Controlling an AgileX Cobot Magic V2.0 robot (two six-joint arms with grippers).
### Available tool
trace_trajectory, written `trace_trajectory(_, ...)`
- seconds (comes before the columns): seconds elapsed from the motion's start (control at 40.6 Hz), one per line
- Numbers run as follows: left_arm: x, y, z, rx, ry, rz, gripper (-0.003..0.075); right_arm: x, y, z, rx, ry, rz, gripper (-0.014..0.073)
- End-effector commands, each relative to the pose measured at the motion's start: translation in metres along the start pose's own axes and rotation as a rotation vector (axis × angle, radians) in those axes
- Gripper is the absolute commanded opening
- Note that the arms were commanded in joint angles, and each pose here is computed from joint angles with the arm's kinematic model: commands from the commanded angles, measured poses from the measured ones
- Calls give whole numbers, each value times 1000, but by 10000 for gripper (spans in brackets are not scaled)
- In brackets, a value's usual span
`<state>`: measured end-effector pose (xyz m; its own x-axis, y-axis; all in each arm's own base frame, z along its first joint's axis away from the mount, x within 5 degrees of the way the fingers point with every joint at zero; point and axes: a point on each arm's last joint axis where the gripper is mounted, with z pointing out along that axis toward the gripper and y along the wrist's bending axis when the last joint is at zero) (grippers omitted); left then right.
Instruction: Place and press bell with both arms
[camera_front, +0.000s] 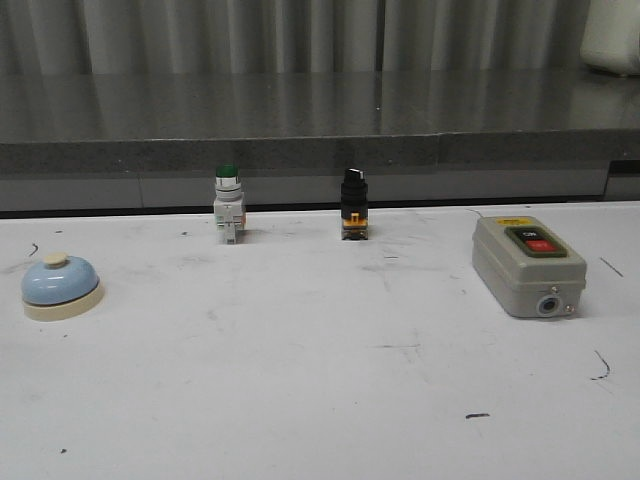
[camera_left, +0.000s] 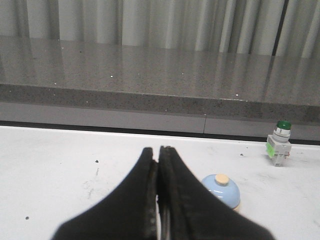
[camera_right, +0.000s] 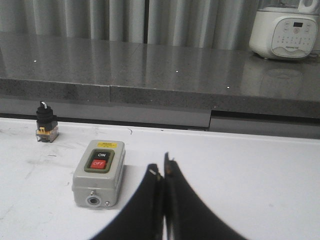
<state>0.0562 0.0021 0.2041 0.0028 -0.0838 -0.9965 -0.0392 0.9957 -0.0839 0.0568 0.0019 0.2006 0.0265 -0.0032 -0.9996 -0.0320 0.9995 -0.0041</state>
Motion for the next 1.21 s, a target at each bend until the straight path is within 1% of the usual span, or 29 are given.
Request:
trace_trajectory(0.0, -1, 0, -1, 6, -81, -10, -20, -11, -1, -2, 10, -108, 4, -68)
trace_trajectory(0.69, -1, 0, -1, 6, -81, -10, -20, -12, -1, -2, 11, -116, 4, -68)
trace_trajectory(0.764, -4, 0, -1, 8, -120, -10, -20, -14, -1, -3, 12, -136, 4, -68)
trace_trajectory(0.863, -21, -1, -4, 16, -233, -18, -20, -29, -1, -5, 10, -155, 4, -68)
trace_trajectory(0.961, -49, -4, -11, 23, -310, -18, -20, -52, 0, -11, 2, -154, 3, -68)
trace_trajectory(1.06, -82, -7, -21, 30, -352, -18, -20, -83, 1, -22, -8, -149, 0, -68)
trace_trajectory(1.183, -120, -10, -30, 34, -345, -17, -20, -122, 1, -30, -14, -135, -17, -68)
